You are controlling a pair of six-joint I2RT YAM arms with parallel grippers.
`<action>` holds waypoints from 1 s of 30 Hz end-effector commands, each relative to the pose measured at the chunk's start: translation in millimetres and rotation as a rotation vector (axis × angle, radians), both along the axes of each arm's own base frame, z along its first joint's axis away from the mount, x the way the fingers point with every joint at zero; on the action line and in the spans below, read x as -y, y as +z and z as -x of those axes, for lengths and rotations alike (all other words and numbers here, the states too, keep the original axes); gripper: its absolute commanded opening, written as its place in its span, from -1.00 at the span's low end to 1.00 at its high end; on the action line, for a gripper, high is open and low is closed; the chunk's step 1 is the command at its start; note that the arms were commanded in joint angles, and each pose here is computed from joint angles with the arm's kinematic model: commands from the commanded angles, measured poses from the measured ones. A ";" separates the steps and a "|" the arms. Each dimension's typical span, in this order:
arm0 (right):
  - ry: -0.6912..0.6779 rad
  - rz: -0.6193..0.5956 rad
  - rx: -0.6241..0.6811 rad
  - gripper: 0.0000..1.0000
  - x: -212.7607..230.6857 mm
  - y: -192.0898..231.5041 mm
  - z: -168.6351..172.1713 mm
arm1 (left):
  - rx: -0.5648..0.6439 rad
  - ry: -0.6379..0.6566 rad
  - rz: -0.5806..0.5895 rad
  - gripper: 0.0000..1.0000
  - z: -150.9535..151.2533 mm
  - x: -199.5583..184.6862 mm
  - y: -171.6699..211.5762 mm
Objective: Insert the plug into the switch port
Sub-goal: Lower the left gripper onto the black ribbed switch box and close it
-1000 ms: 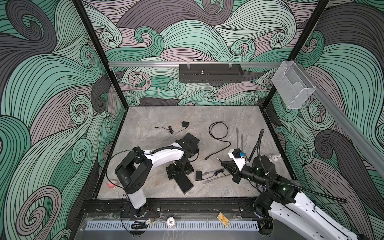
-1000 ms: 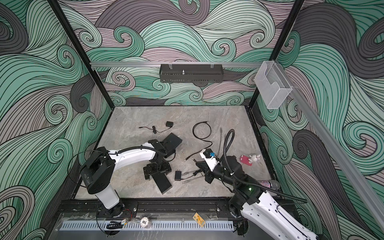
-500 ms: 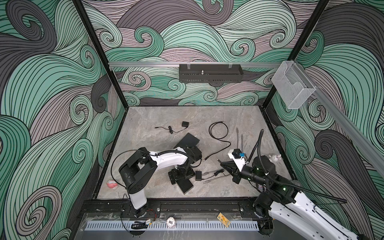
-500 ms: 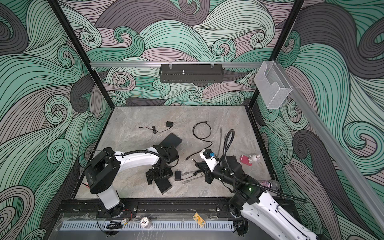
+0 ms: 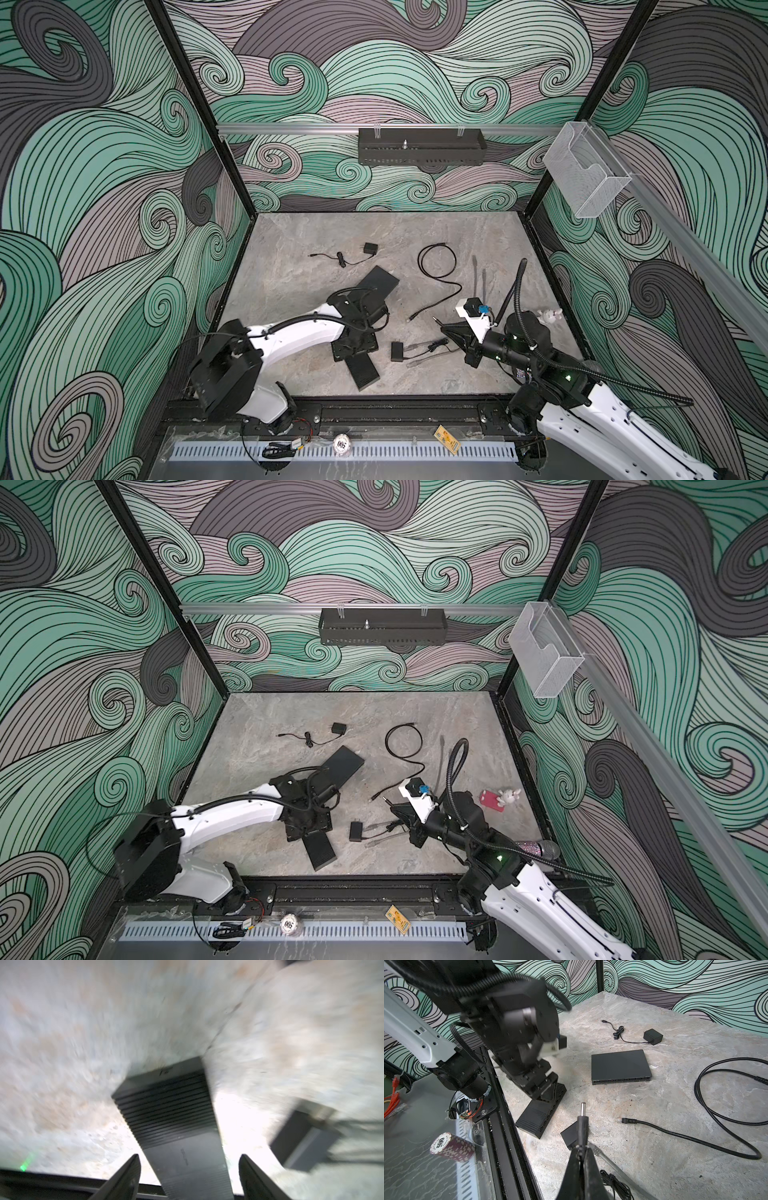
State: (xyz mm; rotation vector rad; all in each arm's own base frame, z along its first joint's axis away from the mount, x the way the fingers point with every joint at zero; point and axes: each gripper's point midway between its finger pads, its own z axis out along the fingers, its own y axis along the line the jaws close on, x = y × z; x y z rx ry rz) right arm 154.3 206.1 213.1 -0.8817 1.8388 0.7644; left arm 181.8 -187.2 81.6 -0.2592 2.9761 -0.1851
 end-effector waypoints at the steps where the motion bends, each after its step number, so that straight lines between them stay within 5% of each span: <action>1: 0.020 -0.024 0.027 -1.00 -3.9 10.3 1.3 | 0.271 -0.340 -0.008 0.52 -33.2 2.7 69.7; 3: 0.020 -0.030 0.032 -1.00 -4.9 10.9 0.4 | 0.354 -0.503 -0.018 0.53 -36.1 5.8 99.8; 5: 0.025 -0.029 0.028 -1.00 -6.6 10.2 0.0 | 0.368 -0.529 -0.078 0.64 -38.3 -4.4 117.4; 7: 0.034 -0.027 0.023 -1.00 -7.8 10.1 0.9 | 0.319 -0.432 -0.134 0.97 -37.9 -19.1 115.3; 15: 0.035 -0.042 0.026 -1.00 -6.1 10.4 4.0 | -0.146 0.095 0.098 0.97 25.7 3.7 5.9; 30: 0.041 -0.055 0.038 -1.00 -3.3 14.6 8.7 | -0.156 0.375 0.197 0.97 15.9 23.2 -35.4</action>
